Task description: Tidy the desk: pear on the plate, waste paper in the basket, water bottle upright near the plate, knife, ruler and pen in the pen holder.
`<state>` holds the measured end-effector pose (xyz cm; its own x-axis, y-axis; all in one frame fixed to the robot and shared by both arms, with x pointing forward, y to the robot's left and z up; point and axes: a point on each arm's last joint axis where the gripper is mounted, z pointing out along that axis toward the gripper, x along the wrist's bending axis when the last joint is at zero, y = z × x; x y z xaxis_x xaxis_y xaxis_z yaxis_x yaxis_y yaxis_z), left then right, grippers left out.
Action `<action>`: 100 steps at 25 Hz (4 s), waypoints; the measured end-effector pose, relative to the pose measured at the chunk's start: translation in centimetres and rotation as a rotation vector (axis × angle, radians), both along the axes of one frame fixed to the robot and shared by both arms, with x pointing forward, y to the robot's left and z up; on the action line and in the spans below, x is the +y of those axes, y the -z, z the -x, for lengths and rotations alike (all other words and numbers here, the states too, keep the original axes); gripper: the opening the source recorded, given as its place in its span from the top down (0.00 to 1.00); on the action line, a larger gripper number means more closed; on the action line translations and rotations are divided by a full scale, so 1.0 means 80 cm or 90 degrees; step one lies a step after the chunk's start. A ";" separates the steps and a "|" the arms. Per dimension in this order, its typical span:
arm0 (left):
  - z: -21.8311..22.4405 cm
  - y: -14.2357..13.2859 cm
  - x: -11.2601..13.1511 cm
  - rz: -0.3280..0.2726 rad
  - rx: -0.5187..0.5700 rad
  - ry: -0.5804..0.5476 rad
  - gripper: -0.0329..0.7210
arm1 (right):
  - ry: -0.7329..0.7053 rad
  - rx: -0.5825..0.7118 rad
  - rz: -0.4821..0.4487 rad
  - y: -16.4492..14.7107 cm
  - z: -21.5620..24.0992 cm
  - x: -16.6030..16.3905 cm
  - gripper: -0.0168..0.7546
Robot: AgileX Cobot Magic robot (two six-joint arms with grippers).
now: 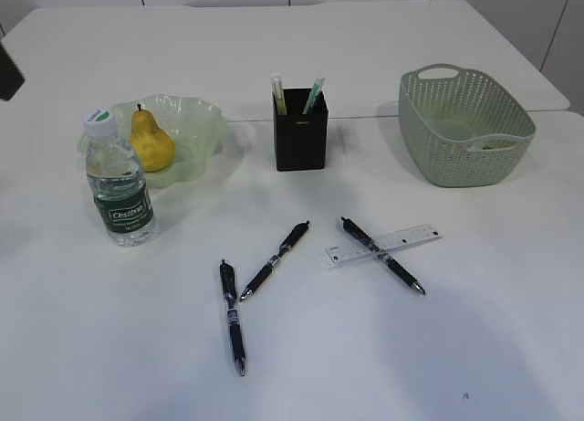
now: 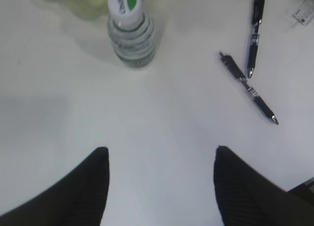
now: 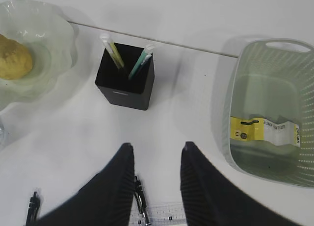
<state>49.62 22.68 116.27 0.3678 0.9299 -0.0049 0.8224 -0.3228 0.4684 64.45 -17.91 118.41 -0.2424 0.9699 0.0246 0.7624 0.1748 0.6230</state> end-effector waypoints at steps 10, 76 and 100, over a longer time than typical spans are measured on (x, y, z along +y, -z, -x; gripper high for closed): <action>-0.063 -0.011 -0.071 -0.007 -0.031 0.099 0.34 | 0.016 -0.026 0.002 -0.028 0.029 -0.012 0.63; -0.122 0.191 -0.343 0.001 0.017 0.419 0.36 | 0.057 -0.149 0.097 0.052 0.349 -0.129 0.63; -0.159 0.268 -0.387 0.056 0.018 0.415 0.36 | 0.058 -0.149 0.096 0.052 0.349 -0.129 0.63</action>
